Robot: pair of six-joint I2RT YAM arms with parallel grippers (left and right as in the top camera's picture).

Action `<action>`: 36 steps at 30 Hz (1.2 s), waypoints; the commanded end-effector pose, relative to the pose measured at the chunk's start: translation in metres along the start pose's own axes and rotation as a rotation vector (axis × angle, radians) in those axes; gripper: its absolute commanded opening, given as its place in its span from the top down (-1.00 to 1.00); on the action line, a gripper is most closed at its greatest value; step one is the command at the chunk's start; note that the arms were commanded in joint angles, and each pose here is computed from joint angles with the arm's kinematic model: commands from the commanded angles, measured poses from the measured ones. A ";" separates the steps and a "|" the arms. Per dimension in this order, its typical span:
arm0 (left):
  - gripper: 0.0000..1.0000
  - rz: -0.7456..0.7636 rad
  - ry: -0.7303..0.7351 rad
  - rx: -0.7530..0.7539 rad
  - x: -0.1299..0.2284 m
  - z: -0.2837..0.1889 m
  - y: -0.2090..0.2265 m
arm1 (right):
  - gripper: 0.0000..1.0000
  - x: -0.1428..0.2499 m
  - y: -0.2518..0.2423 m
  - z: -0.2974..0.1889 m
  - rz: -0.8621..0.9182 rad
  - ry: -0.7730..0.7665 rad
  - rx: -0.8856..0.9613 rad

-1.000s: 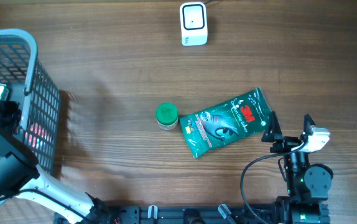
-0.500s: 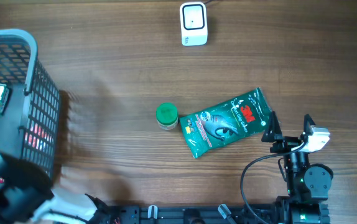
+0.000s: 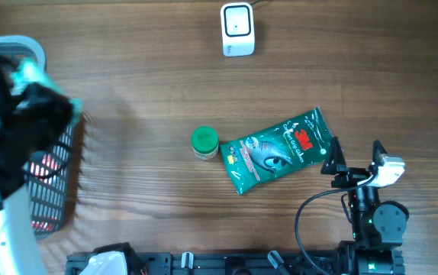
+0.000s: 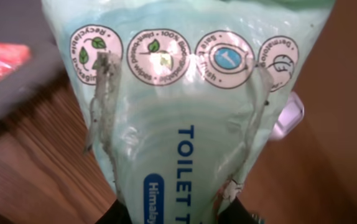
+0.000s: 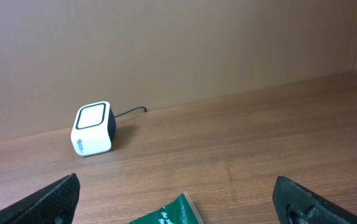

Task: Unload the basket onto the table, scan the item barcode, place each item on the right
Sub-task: 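Carry the tissue pack out and set it left of the jar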

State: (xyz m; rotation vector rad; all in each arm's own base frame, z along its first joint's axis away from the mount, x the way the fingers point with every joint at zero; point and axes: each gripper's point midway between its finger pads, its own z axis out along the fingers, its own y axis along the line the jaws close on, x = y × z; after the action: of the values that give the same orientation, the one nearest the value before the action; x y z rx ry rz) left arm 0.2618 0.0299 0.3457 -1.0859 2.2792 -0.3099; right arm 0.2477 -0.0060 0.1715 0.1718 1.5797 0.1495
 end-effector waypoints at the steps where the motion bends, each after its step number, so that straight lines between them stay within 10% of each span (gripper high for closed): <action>1: 0.62 0.160 0.038 -0.095 0.036 0.022 -0.006 | -0.99 -0.001 0.002 0.000 0.006 -0.006 -0.012; 18: 0.30 0.219 0.250 -0.306 0.211 0.250 0.085 | -1.00 -0.001 0.002 0.000 0.006 -0.006 -0.013; 20: 0.09 0.235 0.258 -0.304 0.213 0.254 0.084 | -0.99 -0.001 0.002 0.000 0.006 -0.006 -0.013; 22: -0.65 0.302 0.266 -0.246 0.211 0.253 0.071 | -0.99 -0.001 0.002 0.000 0.006 -0.006 -0.012; 23: -0.99 0.318 0.261 -0.233 0.208 0.252 0.065 | -1.00 -0.001 0.002 0.000 0.006 -0.006 -0.012; 30: -1.00 0.381 -0.029 -0.216 0.091 0.146 -0.015 | -1.00 -0.001 0.002 0.000 0.006 -0.006 -0.013; 36: -1.00 0.143 -0.536 -0.154 -0.050 -0.012 -0.040 | -0.99 -0.001 0.002 0.000 0.006 -0.006 -0.012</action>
State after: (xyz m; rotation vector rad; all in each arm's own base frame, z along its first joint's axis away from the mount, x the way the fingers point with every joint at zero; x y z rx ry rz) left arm 0.3237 -0.0215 0.3088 -0.8083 2.2391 0.0449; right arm 0.2476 -0.0060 0.1716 0.1720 1.5789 0.1498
